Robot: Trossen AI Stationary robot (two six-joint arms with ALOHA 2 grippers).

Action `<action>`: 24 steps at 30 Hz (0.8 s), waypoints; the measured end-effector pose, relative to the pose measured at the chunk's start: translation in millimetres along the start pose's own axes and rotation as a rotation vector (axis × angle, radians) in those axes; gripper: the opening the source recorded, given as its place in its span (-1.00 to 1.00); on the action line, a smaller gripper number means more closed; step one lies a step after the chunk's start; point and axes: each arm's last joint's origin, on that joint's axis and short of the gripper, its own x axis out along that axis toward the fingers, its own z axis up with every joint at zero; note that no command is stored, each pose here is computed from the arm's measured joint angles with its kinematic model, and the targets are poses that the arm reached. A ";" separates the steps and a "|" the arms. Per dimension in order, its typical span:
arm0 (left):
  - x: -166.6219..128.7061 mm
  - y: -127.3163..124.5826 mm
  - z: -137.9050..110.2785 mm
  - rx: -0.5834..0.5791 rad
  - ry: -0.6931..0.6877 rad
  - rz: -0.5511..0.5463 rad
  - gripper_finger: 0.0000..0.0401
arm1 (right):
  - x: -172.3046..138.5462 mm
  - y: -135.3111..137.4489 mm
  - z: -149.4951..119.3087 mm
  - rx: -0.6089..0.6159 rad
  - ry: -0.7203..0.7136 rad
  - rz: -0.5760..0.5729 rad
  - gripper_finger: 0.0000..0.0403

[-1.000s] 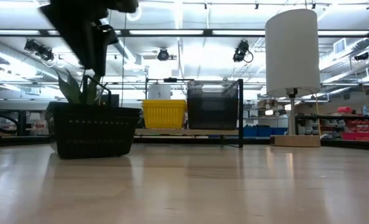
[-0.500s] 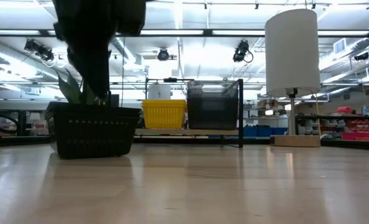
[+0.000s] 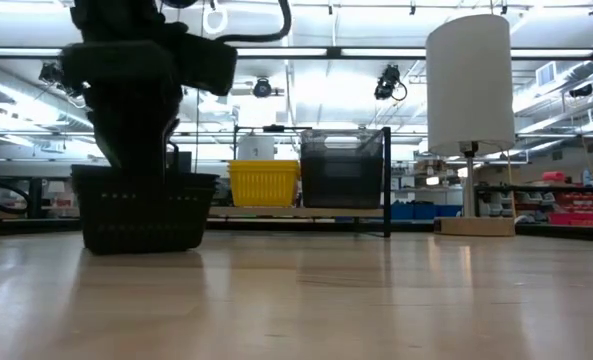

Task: Stack baskets on shelf by color
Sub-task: Put the stacked black bins on the shelf

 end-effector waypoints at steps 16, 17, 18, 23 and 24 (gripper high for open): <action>-14.2 10.0 -14.9 0.299 0.132 0.034 -0.89 | 0.1 0.0 0.1 0.001 -0.001 -0.001 -0.22; -16.9 11.8 -14.9 0.319 0.128 0.038 -0.89 | 0.1 0.0 0.1 0.001 -0.001 -0.001 -0.22; -19.7 13.7 -14.7 0.341 0.120 0.047 -0.89 | 0.1 0.0 0.0 0.000 0.000 0.000 -0.22; -32.9 27.3 -9.0 0.369 0.063 0.093 -0.89 | 0.1 0.0 0.1 0.002 -0.001 -0.001 -0.22; -35.6 31.3 -7.5 0.360 0.060 0.095 -0.89 | 0.1 0.0 0.1 0.002 -0.001 -0.001 -0.22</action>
